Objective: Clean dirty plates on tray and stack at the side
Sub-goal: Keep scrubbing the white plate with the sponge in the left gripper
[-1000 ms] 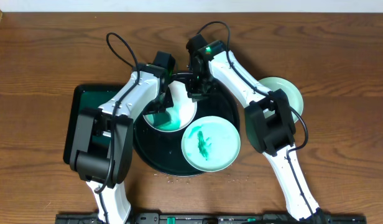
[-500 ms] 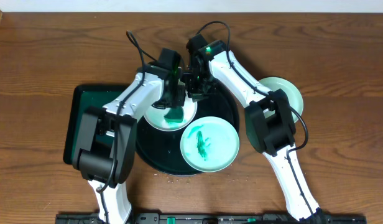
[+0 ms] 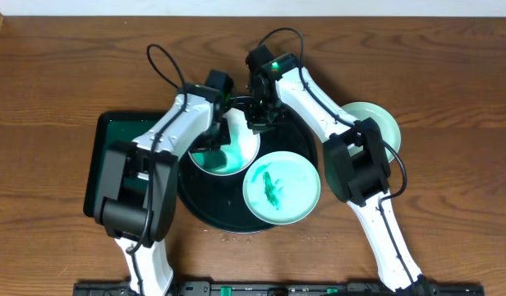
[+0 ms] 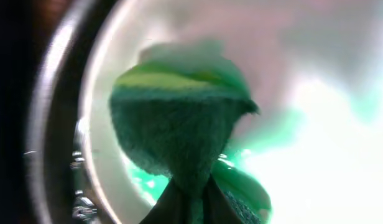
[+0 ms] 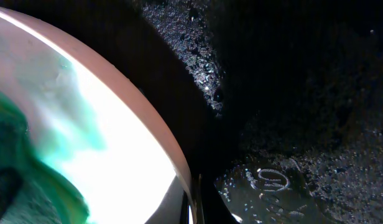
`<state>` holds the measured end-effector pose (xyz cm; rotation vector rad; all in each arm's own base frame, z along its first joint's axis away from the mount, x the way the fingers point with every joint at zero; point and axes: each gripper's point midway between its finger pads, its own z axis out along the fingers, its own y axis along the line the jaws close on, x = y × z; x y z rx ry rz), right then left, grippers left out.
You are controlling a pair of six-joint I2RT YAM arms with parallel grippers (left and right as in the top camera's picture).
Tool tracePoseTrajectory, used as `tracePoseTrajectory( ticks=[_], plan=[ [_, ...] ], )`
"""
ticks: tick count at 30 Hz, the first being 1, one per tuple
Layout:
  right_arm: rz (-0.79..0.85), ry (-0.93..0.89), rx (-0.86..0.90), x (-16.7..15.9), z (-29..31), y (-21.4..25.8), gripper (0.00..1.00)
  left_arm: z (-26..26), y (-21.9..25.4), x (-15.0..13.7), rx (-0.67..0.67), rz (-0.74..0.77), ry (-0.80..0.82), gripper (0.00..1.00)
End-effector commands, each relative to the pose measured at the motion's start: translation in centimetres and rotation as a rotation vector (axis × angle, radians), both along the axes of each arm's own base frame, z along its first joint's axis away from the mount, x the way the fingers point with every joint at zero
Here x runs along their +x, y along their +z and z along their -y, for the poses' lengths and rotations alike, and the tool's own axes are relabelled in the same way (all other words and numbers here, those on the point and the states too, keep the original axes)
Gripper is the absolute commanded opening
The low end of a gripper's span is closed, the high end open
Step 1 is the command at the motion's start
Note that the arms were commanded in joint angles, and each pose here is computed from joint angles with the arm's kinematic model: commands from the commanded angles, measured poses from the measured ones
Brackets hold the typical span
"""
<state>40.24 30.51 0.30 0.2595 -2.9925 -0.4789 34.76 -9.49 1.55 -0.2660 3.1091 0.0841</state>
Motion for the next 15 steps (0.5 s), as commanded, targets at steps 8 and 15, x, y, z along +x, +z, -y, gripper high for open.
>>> tracePoseTrajectory(
  ticks=[8, 15],
  plan=[
    [0.000, -0.027, -0.179, 0.5, 4.1, -4.0, 0.01, 7.7, 0.0, 3.0, -0.387, 0.112, -0.166, 0.07],
    [-0.004, -0.027, -0.181, 0.4, 4.1, -4.0, 0.01, 0.6, 0.3, 5.5, -0.093, 0.197, 0.098, 0.07]
  ],
)
